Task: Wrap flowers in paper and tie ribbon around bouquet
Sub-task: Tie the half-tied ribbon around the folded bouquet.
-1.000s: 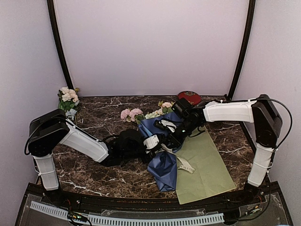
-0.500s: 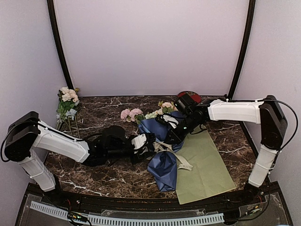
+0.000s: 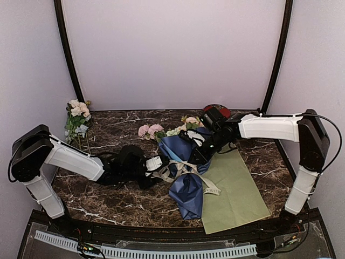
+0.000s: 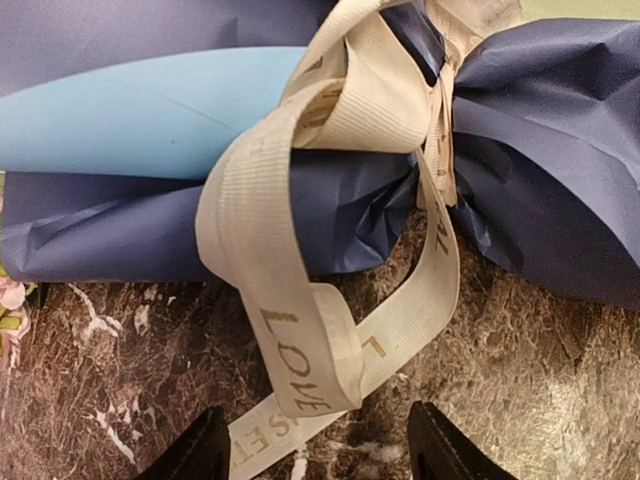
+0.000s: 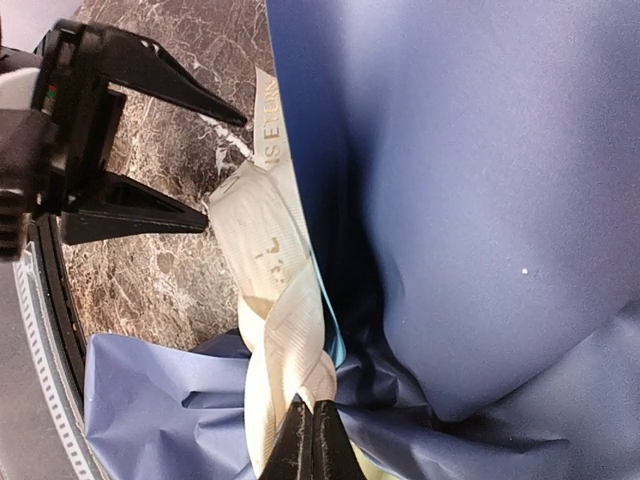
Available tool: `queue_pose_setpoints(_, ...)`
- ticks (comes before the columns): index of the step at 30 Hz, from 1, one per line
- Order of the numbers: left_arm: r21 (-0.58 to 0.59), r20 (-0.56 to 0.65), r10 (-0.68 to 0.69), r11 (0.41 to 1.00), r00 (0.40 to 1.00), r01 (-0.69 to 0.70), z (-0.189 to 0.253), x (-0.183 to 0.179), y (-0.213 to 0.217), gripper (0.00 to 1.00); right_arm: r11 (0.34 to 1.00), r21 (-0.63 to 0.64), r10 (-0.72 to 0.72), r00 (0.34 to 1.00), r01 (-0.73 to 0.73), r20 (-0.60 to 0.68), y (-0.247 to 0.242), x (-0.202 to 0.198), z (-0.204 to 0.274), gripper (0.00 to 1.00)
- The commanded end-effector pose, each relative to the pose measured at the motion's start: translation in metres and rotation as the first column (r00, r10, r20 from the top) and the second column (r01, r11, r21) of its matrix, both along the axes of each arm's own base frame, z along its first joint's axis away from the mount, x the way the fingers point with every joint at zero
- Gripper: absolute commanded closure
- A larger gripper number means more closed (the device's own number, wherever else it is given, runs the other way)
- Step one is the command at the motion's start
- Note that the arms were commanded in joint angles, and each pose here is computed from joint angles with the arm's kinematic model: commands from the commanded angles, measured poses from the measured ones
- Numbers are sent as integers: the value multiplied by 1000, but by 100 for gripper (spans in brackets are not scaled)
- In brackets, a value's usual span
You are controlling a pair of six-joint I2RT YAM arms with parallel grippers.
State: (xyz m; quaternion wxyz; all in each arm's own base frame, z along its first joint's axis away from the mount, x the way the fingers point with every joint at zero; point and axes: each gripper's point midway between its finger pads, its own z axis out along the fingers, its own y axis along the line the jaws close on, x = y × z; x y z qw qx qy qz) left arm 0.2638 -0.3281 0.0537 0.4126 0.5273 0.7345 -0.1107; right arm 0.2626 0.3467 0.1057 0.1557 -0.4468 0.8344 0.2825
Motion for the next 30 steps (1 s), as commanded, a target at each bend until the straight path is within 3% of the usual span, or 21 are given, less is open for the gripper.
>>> queue_pose_setpoints(1,-17,-32,26,999,999,-27,-6,9,-6,40,999,35,-21,999,20,36,2,4,14,100)
queue_pose_setpoints(4,-27,-53,28,999,998,-29,-9,10,-11,49,999,33,-32,998,31,45,1,6,16,100)
queue_pose_setpoints(8,-87,-53,4,996,999,-9,-1,7,-18,52,999,38,-36,998,34,50,0,5,19,100)
queue_pose_setpoints(14,-113,-37,10,993,999,-15,3,12,-23,70,997,42,-61,997,59,53,0,8,20,100)
queue_pose_setpoints(19,-120,-38,4,993,999,-8,4,11,-24,100,992,61,-114,990,110,81,-3,15,30,100)
queue_pose_setpoints(30,-96,-96,16,995,995,-25,-3,-6,-6,100,949,70,-312,945,306,99,-32,27,24,100)
